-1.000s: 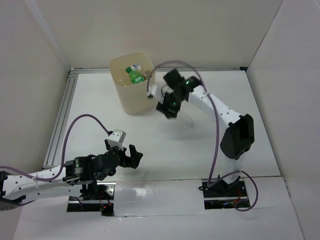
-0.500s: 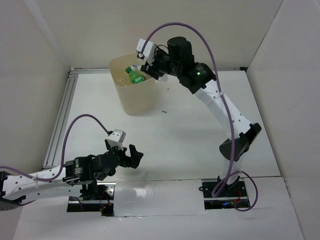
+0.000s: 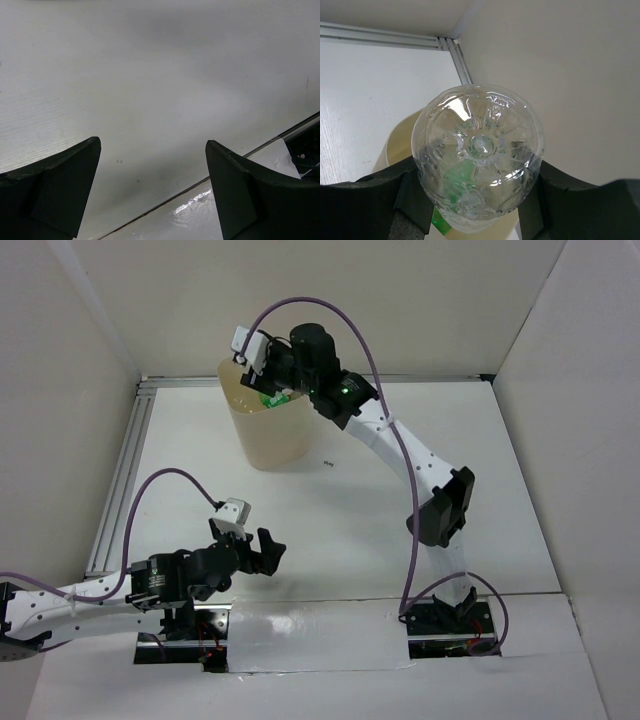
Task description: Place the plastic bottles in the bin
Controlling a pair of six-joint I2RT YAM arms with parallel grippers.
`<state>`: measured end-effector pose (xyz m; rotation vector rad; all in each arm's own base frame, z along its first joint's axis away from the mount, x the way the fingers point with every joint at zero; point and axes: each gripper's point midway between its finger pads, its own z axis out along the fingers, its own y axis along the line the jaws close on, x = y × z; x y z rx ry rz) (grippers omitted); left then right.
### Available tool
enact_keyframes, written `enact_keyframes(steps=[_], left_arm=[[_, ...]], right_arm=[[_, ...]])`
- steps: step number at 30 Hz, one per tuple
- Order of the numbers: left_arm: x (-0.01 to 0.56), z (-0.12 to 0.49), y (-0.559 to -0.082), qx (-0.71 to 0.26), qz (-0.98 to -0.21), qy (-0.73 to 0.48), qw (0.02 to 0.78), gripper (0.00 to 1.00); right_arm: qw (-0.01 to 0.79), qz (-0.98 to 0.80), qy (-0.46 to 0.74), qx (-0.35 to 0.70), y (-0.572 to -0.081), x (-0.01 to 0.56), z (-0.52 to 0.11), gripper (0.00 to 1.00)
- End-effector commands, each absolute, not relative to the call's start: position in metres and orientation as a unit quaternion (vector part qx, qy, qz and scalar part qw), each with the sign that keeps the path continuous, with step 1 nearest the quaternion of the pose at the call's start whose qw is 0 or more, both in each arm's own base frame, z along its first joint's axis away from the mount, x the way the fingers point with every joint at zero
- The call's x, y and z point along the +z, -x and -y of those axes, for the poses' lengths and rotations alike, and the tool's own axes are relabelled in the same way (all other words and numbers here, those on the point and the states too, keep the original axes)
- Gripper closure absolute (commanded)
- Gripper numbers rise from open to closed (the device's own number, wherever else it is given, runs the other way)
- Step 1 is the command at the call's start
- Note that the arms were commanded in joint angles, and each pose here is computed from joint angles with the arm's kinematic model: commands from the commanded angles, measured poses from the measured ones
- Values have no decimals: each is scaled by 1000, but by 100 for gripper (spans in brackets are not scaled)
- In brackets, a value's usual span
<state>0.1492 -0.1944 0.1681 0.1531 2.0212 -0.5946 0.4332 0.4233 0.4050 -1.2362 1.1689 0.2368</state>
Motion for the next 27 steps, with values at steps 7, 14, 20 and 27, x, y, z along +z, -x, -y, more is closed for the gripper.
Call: enact_keyframes(steps=[7,14,20,27], left_arm=[[200,200,-159,-258,-814,-39,520,1],[208,211,-164,-261,-801,-56,536,1],[222,235,-170,-269,-797,-84,534,1],[229,261,-181,-273,-798,-122,523,1]], right_arm=[[650,-561,503,101,-484,388,-408,0],[617,-650,421,140,-474,405,-324,0],[531,-768,339,114,-443,340,-190,0],[539,-775,304,128,-398,337,-130,0]])
